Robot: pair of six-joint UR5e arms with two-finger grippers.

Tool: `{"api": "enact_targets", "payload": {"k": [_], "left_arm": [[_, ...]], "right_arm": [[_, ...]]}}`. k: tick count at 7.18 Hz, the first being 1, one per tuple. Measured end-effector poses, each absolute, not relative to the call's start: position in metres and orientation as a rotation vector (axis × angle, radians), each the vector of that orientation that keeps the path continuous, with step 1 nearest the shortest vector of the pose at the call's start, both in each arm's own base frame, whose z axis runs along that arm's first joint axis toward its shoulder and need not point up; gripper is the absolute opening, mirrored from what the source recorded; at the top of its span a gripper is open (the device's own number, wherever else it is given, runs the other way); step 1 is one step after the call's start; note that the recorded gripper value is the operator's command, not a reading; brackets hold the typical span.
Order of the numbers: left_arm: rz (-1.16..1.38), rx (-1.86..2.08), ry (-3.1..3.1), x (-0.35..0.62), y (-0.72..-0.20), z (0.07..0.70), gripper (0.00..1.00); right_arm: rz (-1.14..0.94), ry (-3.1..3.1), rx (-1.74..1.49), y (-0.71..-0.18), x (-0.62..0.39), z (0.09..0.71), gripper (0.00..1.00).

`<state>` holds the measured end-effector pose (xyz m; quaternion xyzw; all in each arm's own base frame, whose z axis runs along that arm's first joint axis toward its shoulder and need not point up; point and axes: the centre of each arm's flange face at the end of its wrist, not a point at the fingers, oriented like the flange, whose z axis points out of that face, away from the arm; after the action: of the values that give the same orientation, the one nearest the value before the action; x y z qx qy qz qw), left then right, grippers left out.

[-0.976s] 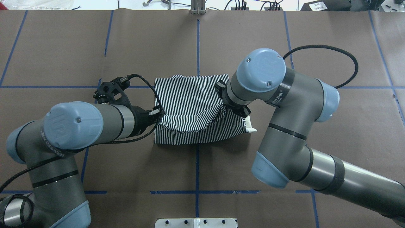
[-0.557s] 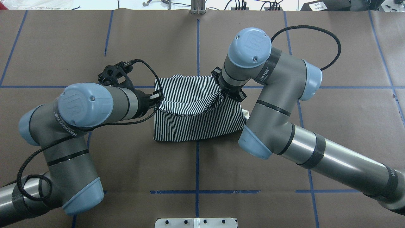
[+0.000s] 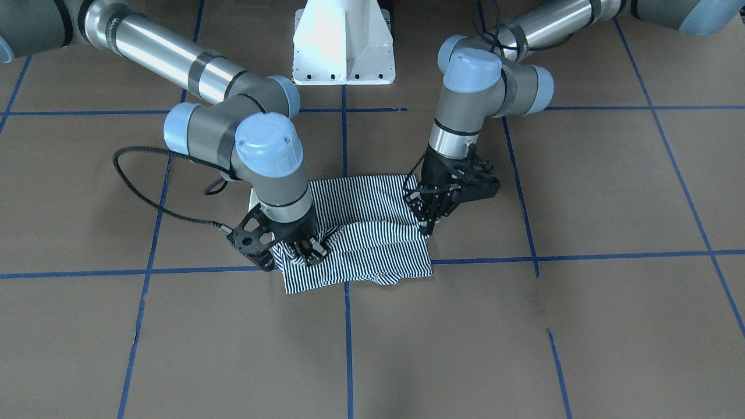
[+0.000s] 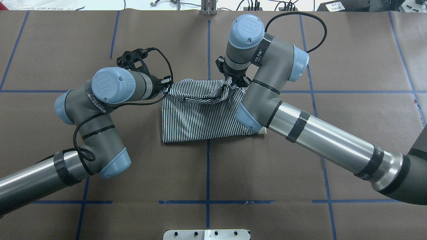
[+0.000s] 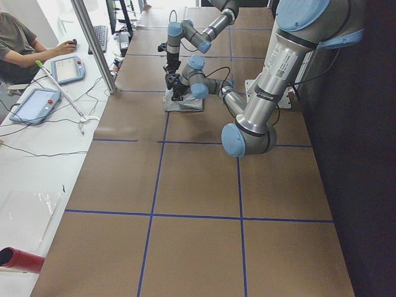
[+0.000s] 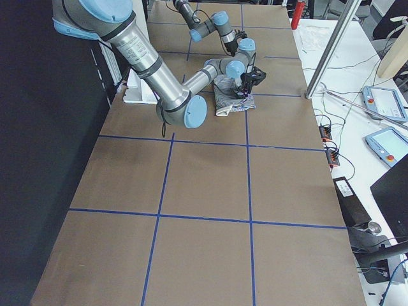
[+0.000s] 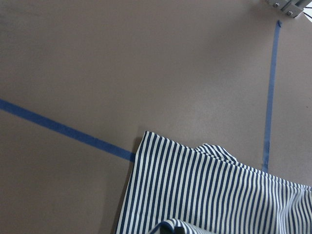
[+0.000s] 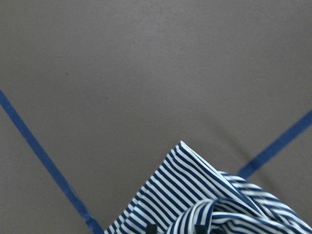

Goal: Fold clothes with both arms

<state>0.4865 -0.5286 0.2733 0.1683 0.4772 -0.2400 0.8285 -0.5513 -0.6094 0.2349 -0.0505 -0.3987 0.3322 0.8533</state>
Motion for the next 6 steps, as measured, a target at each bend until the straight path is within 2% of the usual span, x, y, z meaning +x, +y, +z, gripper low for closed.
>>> {"api": "enact_targets", "payload": {"k": [2, 3, 4, 6], "left_arm": [[-0.498, 0.428, 1.057, 0.455, -0.573, 0.275, 0.56], [-0.489, 0.421, 1.083, 0.444, -0.579, 0.275, 0.25], [-0.476, 0.398, 1.108, 0.442, -0.578, 0.271, 0.00], [-0.403, 0.302, 1.137, 0.473, -0.555, 0.257, 0.00]], "right_arm": [[0.620, -0.858, -0.071, -0.654, -0.530, 0.240, 1.00], [0.612, -0.870, -0.073, -0.663, -0.518, 0.238, 1.00], [0.605, -0.888, -0.075, -0.661, -0.508, 0.237, 1.00], [0.585, -0.931, -0.073, -0.638, -0.483, 0.245, 1.00]]}}
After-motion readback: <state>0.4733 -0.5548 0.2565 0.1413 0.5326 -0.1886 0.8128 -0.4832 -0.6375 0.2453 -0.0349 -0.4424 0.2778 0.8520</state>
